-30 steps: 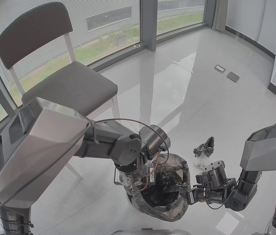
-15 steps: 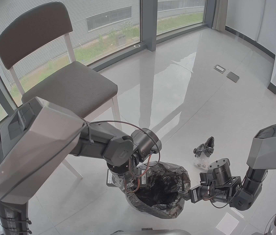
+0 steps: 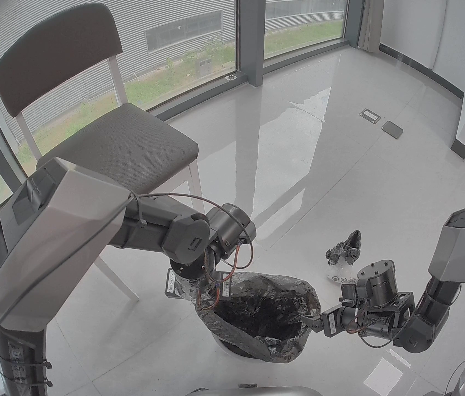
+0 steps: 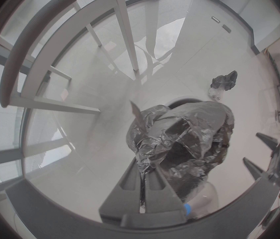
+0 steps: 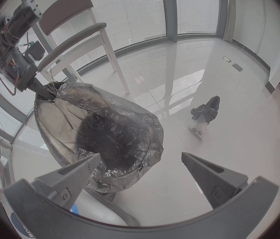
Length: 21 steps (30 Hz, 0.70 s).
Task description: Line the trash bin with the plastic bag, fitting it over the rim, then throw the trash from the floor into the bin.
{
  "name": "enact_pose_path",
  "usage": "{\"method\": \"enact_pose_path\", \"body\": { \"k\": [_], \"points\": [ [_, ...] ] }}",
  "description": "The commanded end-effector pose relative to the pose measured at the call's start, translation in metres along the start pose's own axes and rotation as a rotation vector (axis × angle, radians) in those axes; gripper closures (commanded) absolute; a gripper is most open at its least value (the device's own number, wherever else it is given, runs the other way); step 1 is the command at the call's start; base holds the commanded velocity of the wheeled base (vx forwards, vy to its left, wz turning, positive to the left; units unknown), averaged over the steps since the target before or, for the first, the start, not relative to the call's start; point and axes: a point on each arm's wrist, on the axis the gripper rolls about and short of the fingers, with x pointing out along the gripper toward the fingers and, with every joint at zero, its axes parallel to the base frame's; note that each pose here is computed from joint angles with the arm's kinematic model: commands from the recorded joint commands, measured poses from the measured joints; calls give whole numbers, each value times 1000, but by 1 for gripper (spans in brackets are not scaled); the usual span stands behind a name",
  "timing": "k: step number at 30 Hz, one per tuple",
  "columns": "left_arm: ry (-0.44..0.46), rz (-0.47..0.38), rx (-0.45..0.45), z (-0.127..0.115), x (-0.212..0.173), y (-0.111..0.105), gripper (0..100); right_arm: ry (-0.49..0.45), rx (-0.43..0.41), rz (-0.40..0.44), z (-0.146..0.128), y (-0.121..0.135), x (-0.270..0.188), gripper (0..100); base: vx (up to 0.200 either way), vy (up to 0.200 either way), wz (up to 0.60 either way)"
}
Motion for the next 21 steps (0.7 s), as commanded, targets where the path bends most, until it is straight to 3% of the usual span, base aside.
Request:
{"method": "enact_pose_path", "body": {
  "k": [1,7,8,21],
  "points": [
    [8,23,-4,0,5,8,100,-5,-1,3,1,1,-1,0,0,0,0],
    [3,21,-7,2,5,8,100,-5,-1,3,1,1,-1,0,0,0,0],
    [-4,14,-10,2,5,6,0,-6,-1,3,1,1,-1,0,0,0,0],
    [-53,-5,-43,7,-18,17,0,-19,-6,12,5,4,3,0,0,0,0]
  ]
}}
